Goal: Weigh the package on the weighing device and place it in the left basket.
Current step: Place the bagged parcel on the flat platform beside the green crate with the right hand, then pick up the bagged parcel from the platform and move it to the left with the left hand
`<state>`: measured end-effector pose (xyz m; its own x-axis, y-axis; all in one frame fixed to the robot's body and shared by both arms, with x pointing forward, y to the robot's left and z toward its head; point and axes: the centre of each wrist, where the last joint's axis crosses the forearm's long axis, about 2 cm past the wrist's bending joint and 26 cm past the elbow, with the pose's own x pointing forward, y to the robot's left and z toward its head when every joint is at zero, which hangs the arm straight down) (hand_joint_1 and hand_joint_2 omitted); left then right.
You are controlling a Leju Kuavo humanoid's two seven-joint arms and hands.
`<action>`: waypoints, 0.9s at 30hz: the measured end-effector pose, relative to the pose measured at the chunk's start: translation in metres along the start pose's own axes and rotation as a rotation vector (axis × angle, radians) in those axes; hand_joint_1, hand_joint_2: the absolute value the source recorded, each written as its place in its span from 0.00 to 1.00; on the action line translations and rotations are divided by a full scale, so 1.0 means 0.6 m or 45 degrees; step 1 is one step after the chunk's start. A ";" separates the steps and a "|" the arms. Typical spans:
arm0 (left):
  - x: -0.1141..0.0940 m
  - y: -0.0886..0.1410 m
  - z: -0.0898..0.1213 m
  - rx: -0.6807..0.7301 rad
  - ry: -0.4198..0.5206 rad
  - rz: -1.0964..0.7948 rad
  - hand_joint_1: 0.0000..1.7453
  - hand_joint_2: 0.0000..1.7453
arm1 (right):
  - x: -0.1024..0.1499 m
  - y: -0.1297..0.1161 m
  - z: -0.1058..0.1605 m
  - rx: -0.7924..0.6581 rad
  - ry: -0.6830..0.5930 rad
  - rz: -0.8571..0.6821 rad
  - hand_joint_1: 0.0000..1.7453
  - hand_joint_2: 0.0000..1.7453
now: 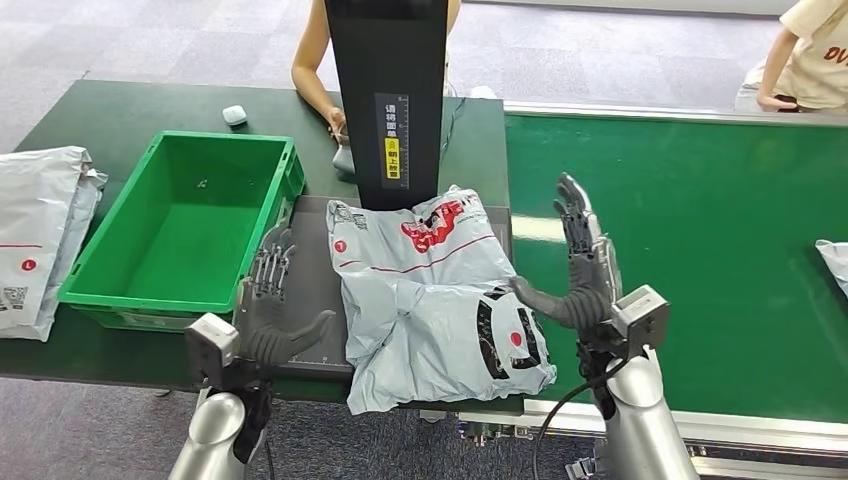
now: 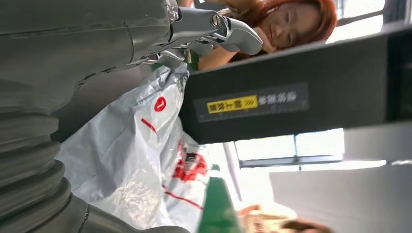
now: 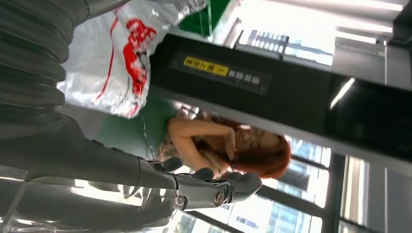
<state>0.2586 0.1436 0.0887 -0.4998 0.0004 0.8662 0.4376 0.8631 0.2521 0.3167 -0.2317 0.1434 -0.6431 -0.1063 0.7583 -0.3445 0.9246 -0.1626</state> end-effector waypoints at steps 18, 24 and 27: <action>-0.036 -0.080 -0.135 -0.703 0.554 -0.998 0.00 1.00 | 0.036 -0.013 0.087 -0.296 0.047 0.044 0.00 1.00; -0.048 -0.075 -0.139 -0.768 0.705 -1.070 1.00 1.00 | 0.043 -0.017 0.101 -0.363 0.065 0.060 0.00 1.00; -0.052 -0.071 -0.138 -0.761 0.721 -1.068 1.00 1.00 | 0.043 -0.017 0.102 -0.379 0.069 0.060 0.00 1.00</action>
<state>0.3171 0.0650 0.0866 -0.4606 -0.8102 0.3626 0.4860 0.1116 0.8668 0.2616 -0.2664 0.1261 -0.6134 -0.0486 0.7883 -0.0948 0.9954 -0.0124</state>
